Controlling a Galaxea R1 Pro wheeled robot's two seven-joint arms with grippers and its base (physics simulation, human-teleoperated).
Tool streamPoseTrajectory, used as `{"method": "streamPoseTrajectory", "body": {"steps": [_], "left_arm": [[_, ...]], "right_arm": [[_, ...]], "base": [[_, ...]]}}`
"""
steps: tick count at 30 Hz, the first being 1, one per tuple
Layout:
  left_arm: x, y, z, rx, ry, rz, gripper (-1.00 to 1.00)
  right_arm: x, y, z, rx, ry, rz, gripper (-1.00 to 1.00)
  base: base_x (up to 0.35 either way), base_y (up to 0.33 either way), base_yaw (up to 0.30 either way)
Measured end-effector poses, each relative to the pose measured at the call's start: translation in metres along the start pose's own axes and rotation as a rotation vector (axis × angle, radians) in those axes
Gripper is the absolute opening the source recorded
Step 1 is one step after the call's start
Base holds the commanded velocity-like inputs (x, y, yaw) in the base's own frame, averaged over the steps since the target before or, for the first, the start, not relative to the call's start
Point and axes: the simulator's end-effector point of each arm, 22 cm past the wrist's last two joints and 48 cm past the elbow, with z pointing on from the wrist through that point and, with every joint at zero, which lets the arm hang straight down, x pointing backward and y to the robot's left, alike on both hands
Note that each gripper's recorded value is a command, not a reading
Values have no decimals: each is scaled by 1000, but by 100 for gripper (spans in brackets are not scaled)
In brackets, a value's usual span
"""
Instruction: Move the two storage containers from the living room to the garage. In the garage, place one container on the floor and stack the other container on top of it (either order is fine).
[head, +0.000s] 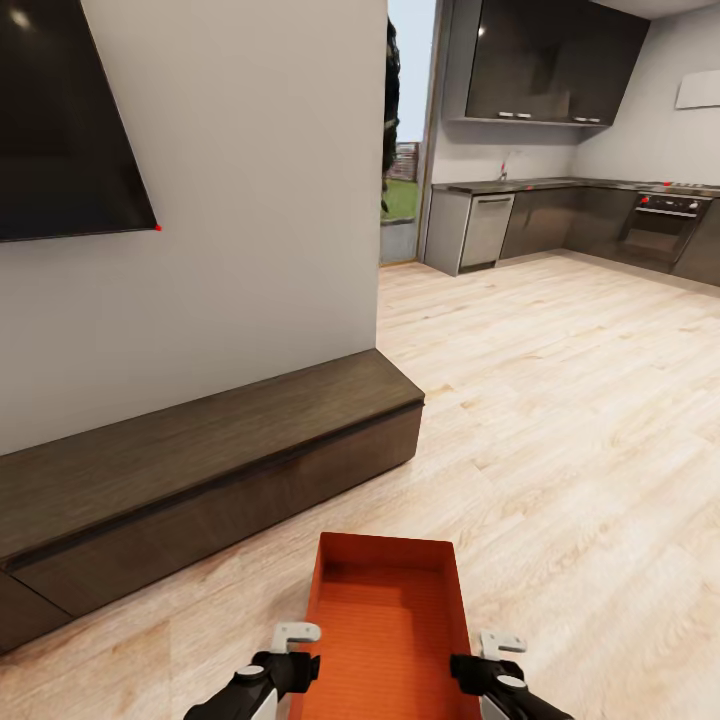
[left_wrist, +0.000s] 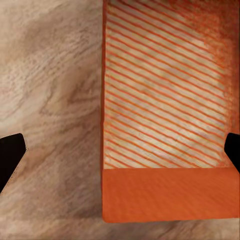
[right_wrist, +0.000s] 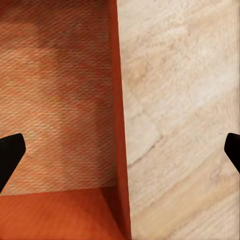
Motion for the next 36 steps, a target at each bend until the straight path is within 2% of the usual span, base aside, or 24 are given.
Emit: {"method": "streamPoseTrajectory", "body": {"steps": [8, 36], "left_arm": [[1, 4, 1, -4, 2, -3, 100], [6, 3, 7, -4, 14, -7, 100]], "right_arm": [[1, 4, 0, -7, -1, -27, 100], [14, 0, 6, 0, 25, -33, 100]], "base": [[0, 0, 0], [0, 0, 0]]}}
